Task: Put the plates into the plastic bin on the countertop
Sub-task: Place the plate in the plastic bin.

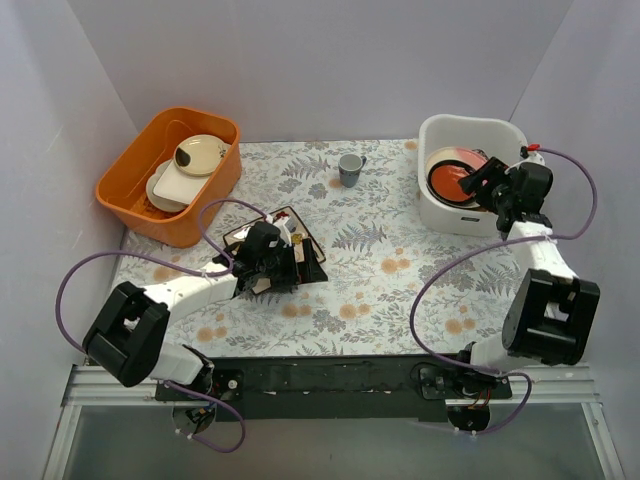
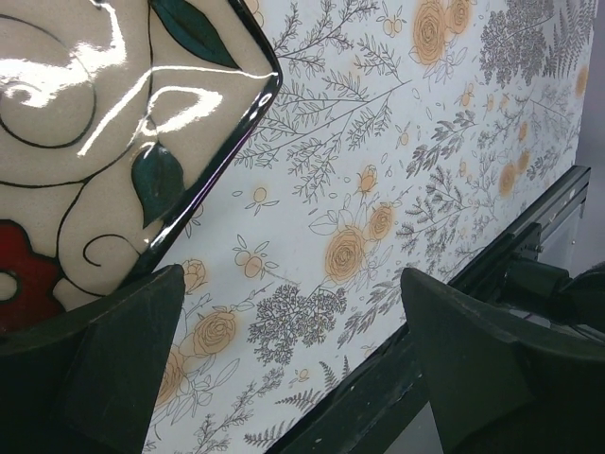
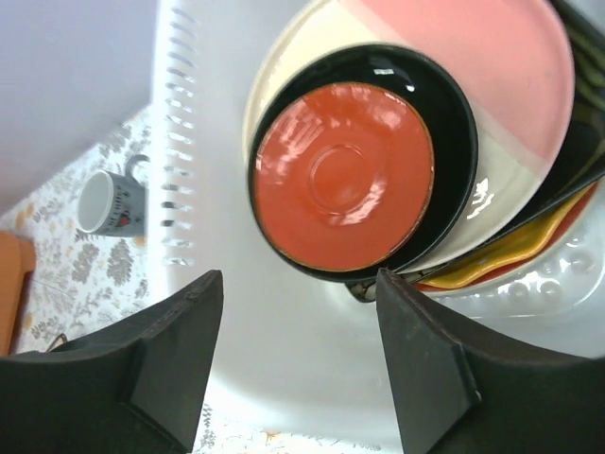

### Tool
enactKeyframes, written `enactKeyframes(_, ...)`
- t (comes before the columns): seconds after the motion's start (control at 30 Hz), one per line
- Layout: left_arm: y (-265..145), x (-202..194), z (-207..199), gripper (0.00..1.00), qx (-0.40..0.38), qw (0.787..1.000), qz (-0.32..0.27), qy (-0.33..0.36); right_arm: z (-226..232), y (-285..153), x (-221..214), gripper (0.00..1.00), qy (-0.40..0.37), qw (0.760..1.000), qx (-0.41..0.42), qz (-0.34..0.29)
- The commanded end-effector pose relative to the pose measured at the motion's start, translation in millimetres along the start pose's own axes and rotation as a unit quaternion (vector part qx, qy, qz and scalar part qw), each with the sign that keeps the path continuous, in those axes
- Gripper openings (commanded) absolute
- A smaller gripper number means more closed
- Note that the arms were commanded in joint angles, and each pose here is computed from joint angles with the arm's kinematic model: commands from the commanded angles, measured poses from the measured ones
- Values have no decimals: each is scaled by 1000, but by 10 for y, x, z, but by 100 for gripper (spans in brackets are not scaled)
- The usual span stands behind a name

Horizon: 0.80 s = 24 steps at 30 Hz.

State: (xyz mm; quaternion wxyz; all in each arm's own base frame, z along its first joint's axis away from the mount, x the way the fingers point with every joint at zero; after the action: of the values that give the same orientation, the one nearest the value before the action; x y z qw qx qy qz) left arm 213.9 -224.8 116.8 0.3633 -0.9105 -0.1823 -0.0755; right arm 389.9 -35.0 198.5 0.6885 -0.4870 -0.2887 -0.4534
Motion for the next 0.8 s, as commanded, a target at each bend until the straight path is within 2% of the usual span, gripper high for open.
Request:
enactKeyframes(0.0, -169, 120, -144, 98, -7, 999, -46, 14, 152, -319, 197, 74, -21, 998, -4, -60)
enactKeyframes(0.1, -224, 132, -131, 98, 3, 998, -61, 6, 364, -402, 283, 77, -38, 996, 22, -81)
enactKeyframes(0.23, -316, 161, -144, 98, 12, 997, -82, 3, 696, -336, 233, 78, -66, 994, 59, -66)
enactKeyframes(0.4, -376, 179, -140, 98, 15, 995, -103, -7, 877, -199, 97, 78, -87, 993, 76, -40)
enactKeyframes(0.77, -282, 205, -69, 98, 43, 994, -97, -7, 1307, -197, -193, 78, -126, 979, 158, -13)
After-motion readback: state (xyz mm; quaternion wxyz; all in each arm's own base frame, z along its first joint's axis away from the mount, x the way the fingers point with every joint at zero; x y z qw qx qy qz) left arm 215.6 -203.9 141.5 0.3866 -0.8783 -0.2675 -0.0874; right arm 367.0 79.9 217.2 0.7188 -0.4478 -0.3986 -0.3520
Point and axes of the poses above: each gripper's point midway between its finger pads, its own y axis out along the fingers, its own z axis along the line the jaws close on, x = y × z, the point moved 6 cm from there along -y, back along the fingers, and after that the axes turned 13 degrees about -y, right-handed, at the moved point
